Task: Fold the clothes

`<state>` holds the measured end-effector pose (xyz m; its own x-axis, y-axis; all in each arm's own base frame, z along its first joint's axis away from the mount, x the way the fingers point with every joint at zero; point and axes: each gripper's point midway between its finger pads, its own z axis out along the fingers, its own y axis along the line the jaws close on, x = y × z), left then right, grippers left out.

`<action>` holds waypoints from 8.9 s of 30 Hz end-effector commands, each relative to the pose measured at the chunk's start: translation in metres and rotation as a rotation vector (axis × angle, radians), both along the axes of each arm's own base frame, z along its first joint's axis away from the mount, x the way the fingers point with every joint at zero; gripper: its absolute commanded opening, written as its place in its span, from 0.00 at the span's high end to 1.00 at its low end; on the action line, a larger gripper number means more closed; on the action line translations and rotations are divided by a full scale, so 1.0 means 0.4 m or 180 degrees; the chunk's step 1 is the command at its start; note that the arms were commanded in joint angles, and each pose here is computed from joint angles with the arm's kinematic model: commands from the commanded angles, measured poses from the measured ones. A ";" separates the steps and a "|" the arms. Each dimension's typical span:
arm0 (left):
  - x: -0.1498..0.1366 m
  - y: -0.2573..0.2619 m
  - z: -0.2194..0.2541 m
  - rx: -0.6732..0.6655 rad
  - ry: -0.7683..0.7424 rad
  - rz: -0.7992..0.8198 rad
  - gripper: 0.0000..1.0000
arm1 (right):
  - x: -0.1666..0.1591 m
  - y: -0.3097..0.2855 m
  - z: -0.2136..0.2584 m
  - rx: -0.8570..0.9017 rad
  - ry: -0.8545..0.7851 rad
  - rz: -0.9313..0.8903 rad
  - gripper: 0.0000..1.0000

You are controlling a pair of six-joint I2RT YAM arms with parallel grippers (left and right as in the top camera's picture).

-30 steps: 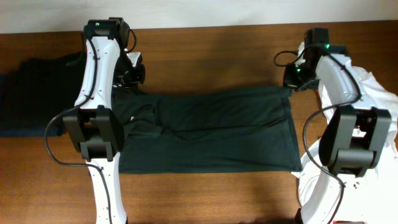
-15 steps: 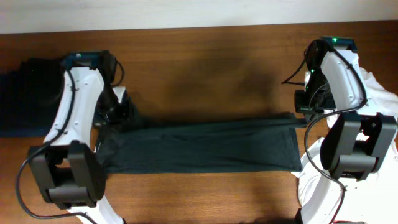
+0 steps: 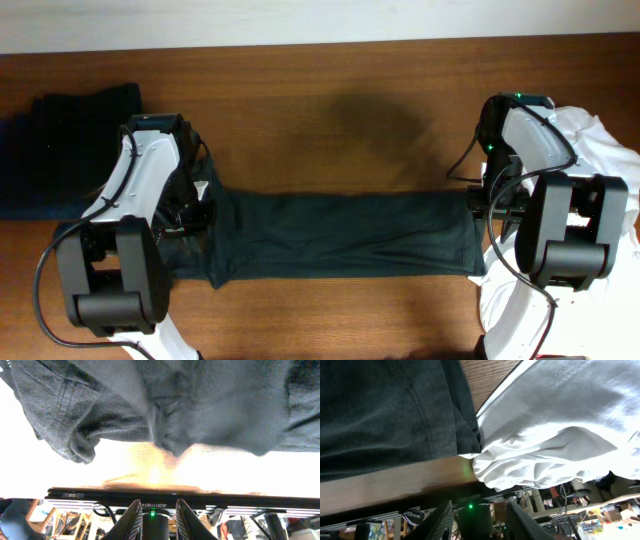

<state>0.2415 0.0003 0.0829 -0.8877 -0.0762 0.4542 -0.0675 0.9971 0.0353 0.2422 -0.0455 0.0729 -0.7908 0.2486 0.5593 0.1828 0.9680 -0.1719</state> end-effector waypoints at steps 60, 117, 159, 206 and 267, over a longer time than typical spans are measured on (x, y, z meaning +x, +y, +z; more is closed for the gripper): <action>0.202 0.127 0.099 0.0234 -0.1711 0.1201 0.56 | 0.071 -0.096 -0.054 0.0106 -0.0613 -0.0423 0.43; 0.095 0.127 0.054 0.0302 -0.2140 0.1301 0.23 | 0.112 -0.079 -0.129 0.0551 -0.1015 -0.0373 0.96; 0.091 0.122 0.049 0.0267 -0.2097 0.1304 0.17 | 0.201 0.630 -0.150 0.0626 -0.1551 0.1482 0.53; 0.215 0.093 0.131 -0.0287 -0.1218 0.0525 0.99 | 0.211 0.089 0.009 -0.0011 -0.0851 0.0228 0.25; 0.197 -0.181 -0.219 -0.0985 -0.1407 0.0264 0.41 | 0.045 0.828 -0.082 0.1156 -0.1565 0.0185 0.96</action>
